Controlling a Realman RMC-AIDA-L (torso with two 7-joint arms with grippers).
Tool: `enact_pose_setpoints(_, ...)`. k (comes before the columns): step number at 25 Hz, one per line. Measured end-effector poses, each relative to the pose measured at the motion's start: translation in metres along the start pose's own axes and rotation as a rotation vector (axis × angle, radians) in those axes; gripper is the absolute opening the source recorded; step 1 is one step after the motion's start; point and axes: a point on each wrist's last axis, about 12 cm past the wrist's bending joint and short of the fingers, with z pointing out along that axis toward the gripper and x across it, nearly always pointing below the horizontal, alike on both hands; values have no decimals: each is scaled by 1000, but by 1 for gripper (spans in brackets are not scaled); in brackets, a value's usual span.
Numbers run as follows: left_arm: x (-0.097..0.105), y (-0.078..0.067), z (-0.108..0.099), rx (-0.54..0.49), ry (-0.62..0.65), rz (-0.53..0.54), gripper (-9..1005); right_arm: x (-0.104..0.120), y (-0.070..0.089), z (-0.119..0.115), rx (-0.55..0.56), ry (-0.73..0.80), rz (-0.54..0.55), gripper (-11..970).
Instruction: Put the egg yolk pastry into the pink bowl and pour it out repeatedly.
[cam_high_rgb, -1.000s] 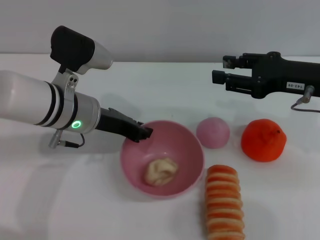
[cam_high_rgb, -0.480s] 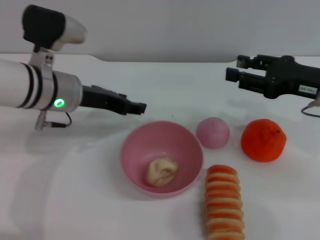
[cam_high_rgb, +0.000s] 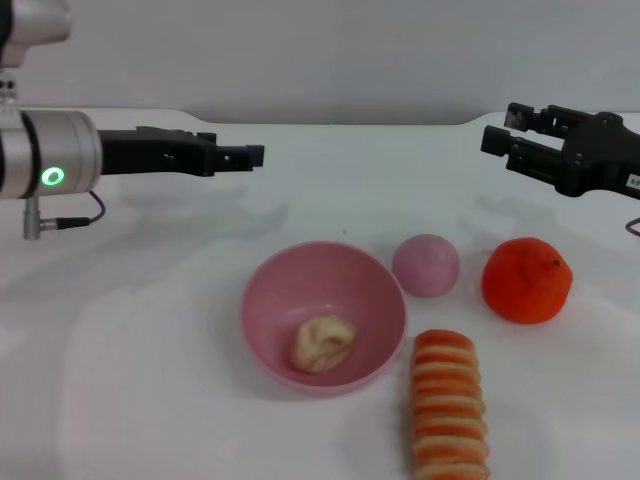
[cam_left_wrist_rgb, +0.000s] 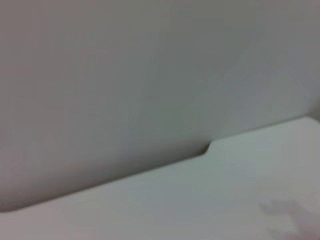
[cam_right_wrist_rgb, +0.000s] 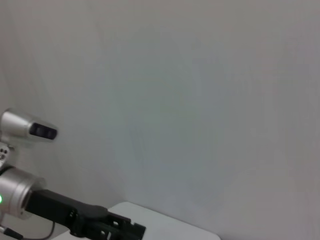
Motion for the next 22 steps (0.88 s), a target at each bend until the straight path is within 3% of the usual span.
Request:
enact_pose_setpoints(12,7,17,-36,0,-212,-21,734,2,-5,-12,40,-46,32,544)
enact_pose_setpoints(19,14,25,-55,0,-387,-22,734,13,-8,-34,103,-198,62,544)
enact_pose_setpoints(22,24,29,-64,-17,-472,26,734,22,-8,-46,149,-289,63,544)
